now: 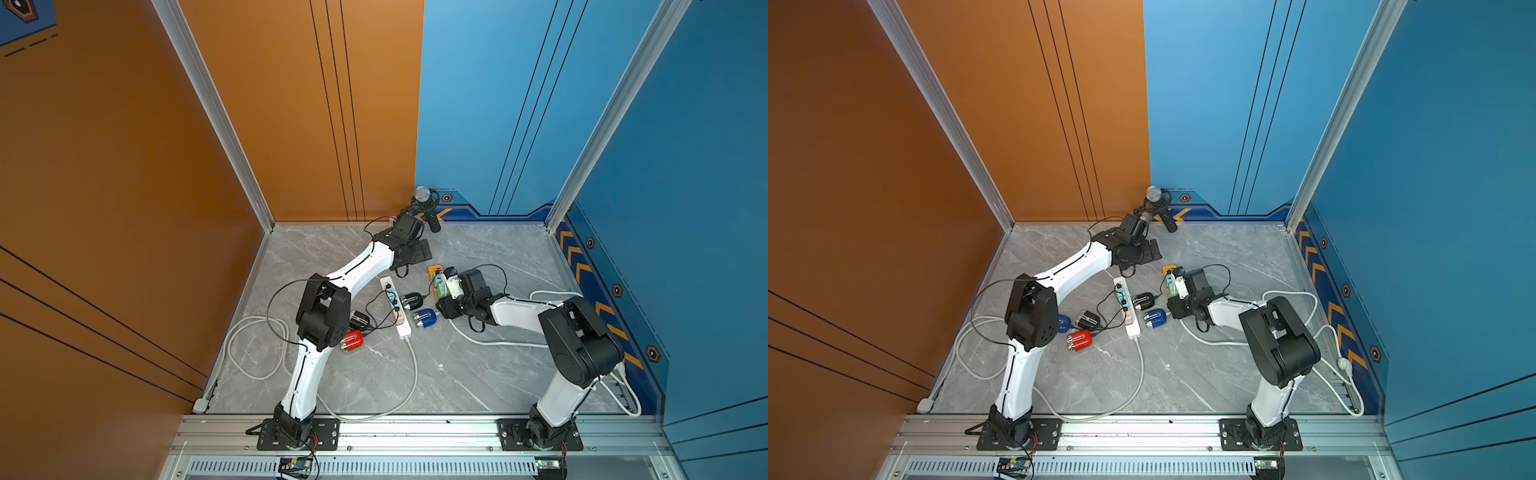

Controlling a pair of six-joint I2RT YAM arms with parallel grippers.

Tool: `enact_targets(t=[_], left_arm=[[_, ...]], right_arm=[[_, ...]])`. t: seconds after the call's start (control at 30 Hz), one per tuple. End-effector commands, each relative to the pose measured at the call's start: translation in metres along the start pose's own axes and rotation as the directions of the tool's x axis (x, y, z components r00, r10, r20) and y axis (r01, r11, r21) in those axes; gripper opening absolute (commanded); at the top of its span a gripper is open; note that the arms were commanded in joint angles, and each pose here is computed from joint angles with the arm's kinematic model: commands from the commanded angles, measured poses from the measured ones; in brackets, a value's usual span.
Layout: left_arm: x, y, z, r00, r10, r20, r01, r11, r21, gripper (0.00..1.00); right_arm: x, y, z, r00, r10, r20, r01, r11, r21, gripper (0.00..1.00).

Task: Unplug the electric shaver
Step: Remove the plug from the socket.

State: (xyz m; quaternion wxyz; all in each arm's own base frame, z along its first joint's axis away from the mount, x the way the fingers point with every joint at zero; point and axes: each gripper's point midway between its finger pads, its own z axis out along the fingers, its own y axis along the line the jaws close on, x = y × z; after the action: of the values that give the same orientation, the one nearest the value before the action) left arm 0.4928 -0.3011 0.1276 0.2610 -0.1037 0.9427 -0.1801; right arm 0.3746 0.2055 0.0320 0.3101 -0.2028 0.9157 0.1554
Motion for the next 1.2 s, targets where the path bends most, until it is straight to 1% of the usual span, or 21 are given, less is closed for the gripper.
enact_targets(t=[0.0,0.07,0.13,0.23,0.33,0.47,0.53,0.77,0.93,1.17], left_arm=[[0.013,0.018,0.011,0.999,-0.031,-0.040,0.027,0.996,-0.091,0.98],[0.015,0.022,0.013,0.998,-0.038,-0.050,0.032,0.993,-0.113,0.98],[0.019,0.029,0.014,0.997,-0.050,-0.058,0.041,0.987,-0.155,0.98],[0.022,0.038,0.015,0.995,-0.084,-0.057,0.071,0.979,-0.192,0.98],[0.022,0.042,0.016,0.993,-0.101,-0.054,0.087,0.973,-0.216,0.98],[0.025,0.035,0.025,0.990,-0.116,-0.075,0.100,0.976,-0.194,1.00],[0.027,0.030,0.031,0.989,-0.116,-0.088,0.098,0.979,-0.181,1.00],[0.041,0.022,0.050,0.984,-0.096,-0.152,0.073,0.986,-0.148,0.98],[0.046,0.021,0.058,0.984,-0.073,-0.159,0.049,0.987,-0.151,0.98],[0.049,0.028,0.065,0.982,-0.082,-0.172,0.053,0.985,-0.163,0.96]], right_arm=[[0.007,0.016,0.003,0.998,-0.043,-0.044,0.040,0.996,-0.076,0.62],[0.009,0.021,0.003,0.997,-0.063,-0.048,0.057,0.993,-0.101,0.58],[0.012,0.022,0.002,0.995,-0.076,-0.061,0.069,0.992,-0.108,0.58],[0.017,0.024,0.000,0.992,-0.103,-0.077,0.094,0.989,-0.117,0.57],[0.017,0.023,-0.002,0.991,-0.105,-0.077,0.096,0.989,-0.112,0.57],[0.017,0.023,-0.004,0.991,-0.099,-0.086,0.089,0.990,-0.109,0.59],[0.016,0.023,-0.006,0.992,-0.092,-0.084,0.083,0.991,-0.106,0.63],[-0.008,0.021,-0.019,0.997,-0.065,-0.031,0.062,0.995,-0.082,0.69],[-0.017,0.020,-0.027,0.999,-0.048,0.000,0.047,0.997,-0.064,0.71],[-0.027,0.021,-0.038,0.999,-0.021,0.047,0.024,0.998,-0.058,0.73]])
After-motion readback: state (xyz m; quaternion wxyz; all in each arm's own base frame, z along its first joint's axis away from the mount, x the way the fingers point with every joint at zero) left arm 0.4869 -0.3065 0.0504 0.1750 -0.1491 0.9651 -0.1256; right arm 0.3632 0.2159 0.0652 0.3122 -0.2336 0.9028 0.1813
